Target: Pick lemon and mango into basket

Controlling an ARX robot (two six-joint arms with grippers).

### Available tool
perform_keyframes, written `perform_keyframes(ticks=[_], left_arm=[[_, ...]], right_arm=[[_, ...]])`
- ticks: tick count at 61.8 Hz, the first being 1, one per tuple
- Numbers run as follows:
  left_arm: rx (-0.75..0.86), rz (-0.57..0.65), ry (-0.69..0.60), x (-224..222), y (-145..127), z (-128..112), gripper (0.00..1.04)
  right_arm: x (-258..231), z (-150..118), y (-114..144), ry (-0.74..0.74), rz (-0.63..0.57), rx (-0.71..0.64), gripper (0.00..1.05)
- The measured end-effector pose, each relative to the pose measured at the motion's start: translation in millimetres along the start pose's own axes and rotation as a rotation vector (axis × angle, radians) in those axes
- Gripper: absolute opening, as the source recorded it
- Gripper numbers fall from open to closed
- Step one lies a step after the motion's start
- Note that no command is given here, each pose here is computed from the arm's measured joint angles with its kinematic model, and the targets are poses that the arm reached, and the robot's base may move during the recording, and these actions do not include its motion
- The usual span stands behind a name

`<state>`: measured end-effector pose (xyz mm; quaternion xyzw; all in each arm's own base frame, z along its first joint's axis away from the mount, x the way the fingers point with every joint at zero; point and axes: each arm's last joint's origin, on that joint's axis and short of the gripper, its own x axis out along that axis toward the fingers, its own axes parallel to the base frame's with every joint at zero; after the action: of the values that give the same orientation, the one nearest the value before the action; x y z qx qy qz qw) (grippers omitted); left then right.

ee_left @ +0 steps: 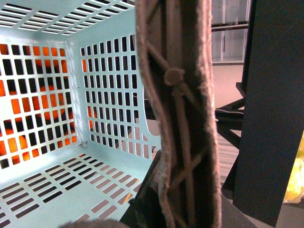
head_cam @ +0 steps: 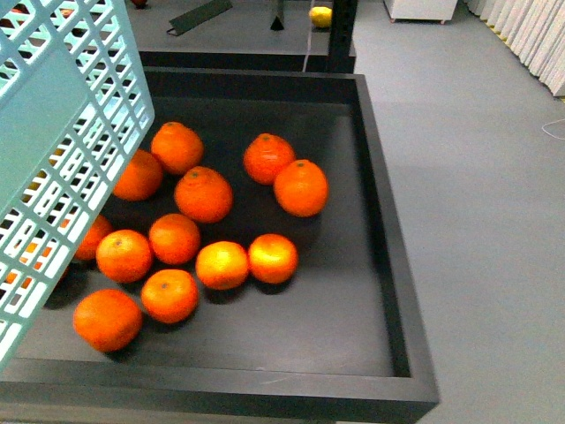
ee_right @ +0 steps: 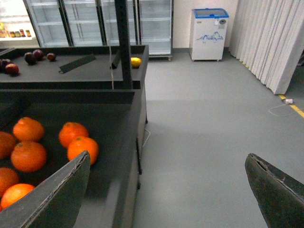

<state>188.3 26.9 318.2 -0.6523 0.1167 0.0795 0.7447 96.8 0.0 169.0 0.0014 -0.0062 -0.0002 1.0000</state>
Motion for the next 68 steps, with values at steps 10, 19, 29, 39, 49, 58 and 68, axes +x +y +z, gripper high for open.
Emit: perform_keyframes(ticks=[10, 19, 29, 39, 49, 58, 68], left_arm=[[0.0, -0.001, 0.003, 0.0, -0.1, -0.1, 0.05], [0.0, -0.001, 0.001, 0.0, -0.1, 0.0, 0.05], [0.0, -0.001, 0.001, 0.0, -0.1, 0.0, 0.05], [0.0, 0.0, -0.001, 0.0, -0.1, 0.0, 0.05], [0.0, 0.0, 0.0, 0.0, -0.1, 0.0, 0.05], [0.0, 0.0, 0.0, 0.0, -0.1, 0.0, 0.05], [0.0, 0.0, -0.001, 0.0, -0.1, 0.0, 0.05]], right_arm=[[0.0, 0.0, 0.0, 0.0, -0.001, 0.0, 0.96], [0.0, 0.0, 0.0, 0.0, 0.0, 0.0, 0.96], [0.0, 0.0, 0.0, 0.0, 0.0, 0.0, 0.96], [0.0, 0.1, 0.0, -0.001, 0.0, 0.0, 0.96], [0.0, 0.1, 0.0, -0.001, 0.0, 0.0, 0.96], [0.0, 0.1, 0.0, -0.001, -0.001, 0.0, 0.96], [-0.1, 0.1, 0.0, -0.001, 0.0, 0.0, 0.96]])
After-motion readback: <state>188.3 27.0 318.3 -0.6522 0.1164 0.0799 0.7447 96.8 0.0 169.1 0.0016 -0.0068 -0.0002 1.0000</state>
